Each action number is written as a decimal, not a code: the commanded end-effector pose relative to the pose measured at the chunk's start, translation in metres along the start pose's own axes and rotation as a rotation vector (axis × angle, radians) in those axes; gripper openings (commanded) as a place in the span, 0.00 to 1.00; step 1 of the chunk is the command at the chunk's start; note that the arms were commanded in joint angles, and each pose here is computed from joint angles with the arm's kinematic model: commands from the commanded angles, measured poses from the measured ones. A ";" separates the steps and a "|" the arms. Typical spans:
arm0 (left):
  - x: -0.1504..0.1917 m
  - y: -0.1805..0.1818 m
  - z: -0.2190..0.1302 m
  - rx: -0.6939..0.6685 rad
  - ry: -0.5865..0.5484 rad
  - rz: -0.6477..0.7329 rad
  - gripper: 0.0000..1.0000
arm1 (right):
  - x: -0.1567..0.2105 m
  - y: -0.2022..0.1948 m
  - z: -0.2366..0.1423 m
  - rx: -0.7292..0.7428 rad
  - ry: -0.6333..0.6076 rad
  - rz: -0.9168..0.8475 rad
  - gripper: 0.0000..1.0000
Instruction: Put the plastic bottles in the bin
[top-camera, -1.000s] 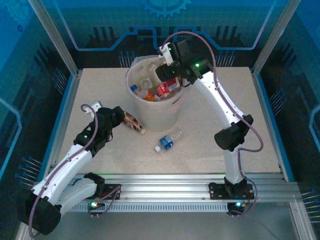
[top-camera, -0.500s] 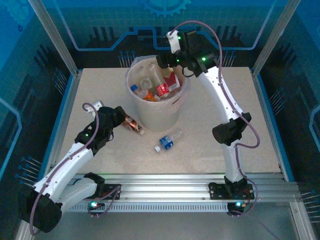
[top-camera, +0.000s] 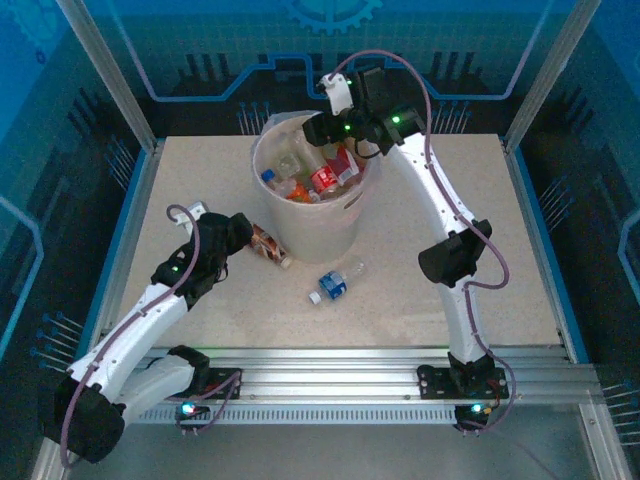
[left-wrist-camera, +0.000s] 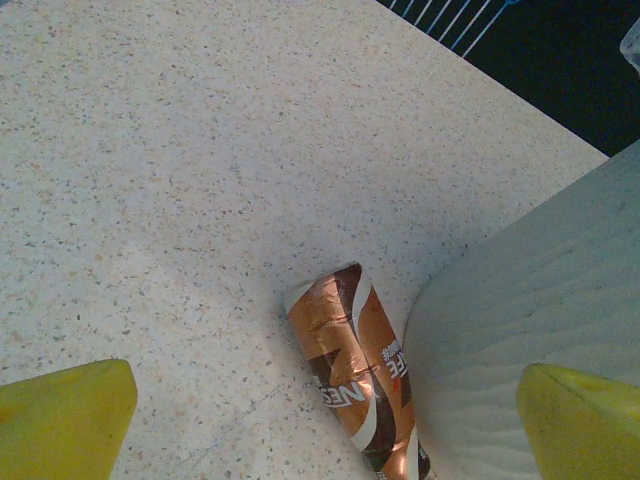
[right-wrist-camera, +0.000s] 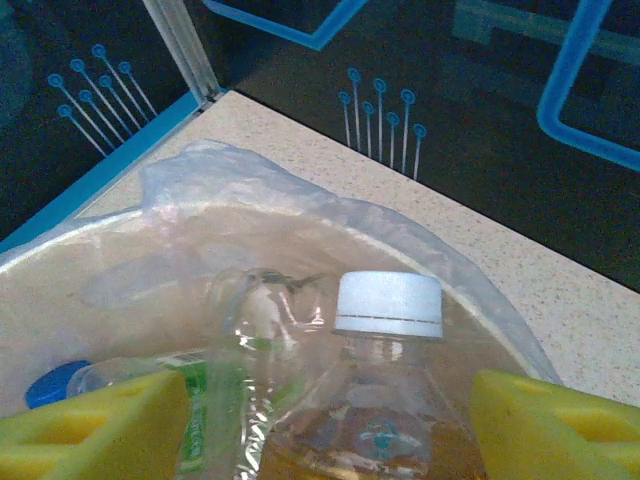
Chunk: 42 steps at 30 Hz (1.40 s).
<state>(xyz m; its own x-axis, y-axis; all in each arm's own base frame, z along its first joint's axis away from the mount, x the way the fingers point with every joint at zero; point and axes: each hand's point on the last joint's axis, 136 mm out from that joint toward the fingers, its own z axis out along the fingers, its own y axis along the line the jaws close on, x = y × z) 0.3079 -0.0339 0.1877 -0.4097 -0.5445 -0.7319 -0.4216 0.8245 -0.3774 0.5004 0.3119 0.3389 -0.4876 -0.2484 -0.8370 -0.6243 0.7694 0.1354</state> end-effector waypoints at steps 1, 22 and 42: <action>-0.012 -0.010 -0.003 0.036 -0.023 -0.018 0.99 | -0.010 0.023 -0.021 -0.107 -0.018 -0.009 0.75; -0.011 -0.013 -0.001 0.041 -0.017 -0.024 0.99 | 0.028 -0.003 -0.029 0.065 0.114 -0.008 0.56; -0.008 -0.011 -0.001 0.034 -0.001 -0.025 0.99 | 0.008 0.001 -0.043 0.087 0.068 -0.035 0.86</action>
<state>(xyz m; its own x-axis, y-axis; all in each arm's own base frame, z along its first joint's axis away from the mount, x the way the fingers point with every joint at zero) 0.3104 -0.0371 0.1859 -0.4181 -0.5464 -0.7257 -0.4142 0.8257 -0.3831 0.4752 0.2856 0.3380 -0.5334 -0.3163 -0.7845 -0.5863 0.8067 0.0734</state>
